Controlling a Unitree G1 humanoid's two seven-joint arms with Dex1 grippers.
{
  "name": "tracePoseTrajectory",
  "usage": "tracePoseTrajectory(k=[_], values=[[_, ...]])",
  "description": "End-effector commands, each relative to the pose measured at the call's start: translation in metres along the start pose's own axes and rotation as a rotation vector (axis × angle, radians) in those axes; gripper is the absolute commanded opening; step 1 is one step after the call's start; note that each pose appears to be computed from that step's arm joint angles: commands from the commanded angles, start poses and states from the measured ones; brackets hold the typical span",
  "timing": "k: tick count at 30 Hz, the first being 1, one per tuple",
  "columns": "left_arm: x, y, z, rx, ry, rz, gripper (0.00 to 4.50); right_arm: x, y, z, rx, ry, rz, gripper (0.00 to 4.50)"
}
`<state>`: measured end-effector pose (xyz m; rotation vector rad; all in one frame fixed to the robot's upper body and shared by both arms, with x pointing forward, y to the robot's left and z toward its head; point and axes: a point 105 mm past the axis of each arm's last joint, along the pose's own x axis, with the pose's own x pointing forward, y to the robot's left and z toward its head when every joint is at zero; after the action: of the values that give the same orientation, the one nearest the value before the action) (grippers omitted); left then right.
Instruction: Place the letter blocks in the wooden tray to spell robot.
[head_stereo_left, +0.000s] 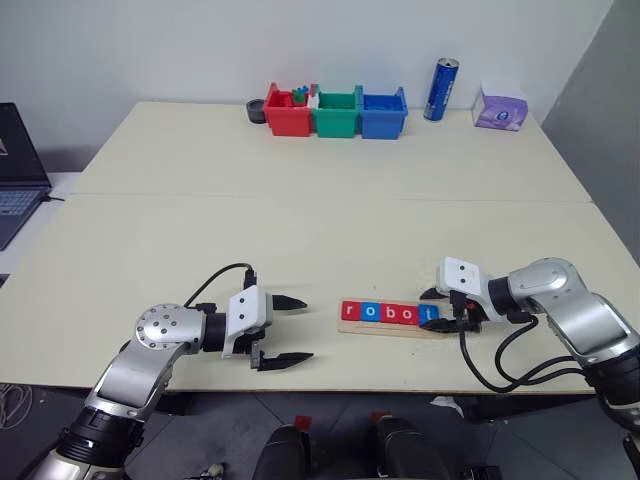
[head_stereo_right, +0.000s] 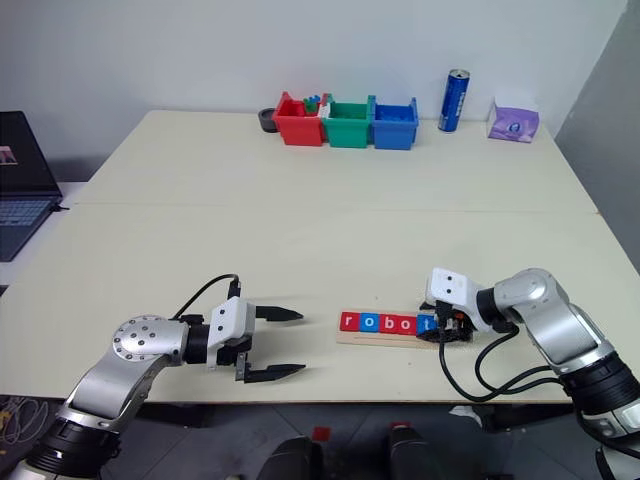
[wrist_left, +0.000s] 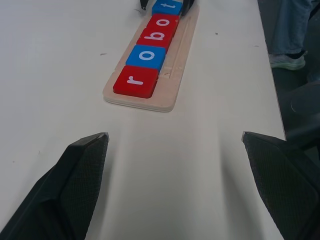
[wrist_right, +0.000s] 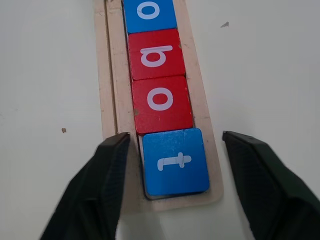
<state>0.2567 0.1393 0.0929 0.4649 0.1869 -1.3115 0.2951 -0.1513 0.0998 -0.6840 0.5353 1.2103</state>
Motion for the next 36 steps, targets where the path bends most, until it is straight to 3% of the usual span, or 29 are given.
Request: tracePoseTrajectory(k=[1, 7, 9, 14, 21, 36], values=[[-0.002, 0.001, 0.007, 0.036, -0.014, 0.006, 4.5, -0.012, -0.007, 0.016, -0.024, -0.036, -0.03, 4.47], [-0.002, 0.001, 0.007, 0.035, -0.016, 0.009, 4.5, -0.031, -0.008, 0.027, 0.021, -0.096, -0.084, 4.47], [-0.001, 0.001, 0.008, 0.035, -0.017, 0.007, 4.5, -0.033, -0.013, 0.027, 0.036, -0.107, -0.138, 4.11], [0.002, 0.002, 0.009, 0.039, -0.023, 0.002, 4.5, -0.03, -0.025, 0.015, 0.022, -0.066, -0.232, 2.51], [0.003, 0.005, 0.008, 0.043, -0.023, 0.001, 4.5, -0.018, -0.022, 0.006, -0.005, -0.019, -0.212, 0.1], [0.001, 0.002, 0.003, 0.037, -0.019, 0.009, 4.5, -0.005, -0.01, 0.005, -0.04, 0.004, -0.139, 0.04]])
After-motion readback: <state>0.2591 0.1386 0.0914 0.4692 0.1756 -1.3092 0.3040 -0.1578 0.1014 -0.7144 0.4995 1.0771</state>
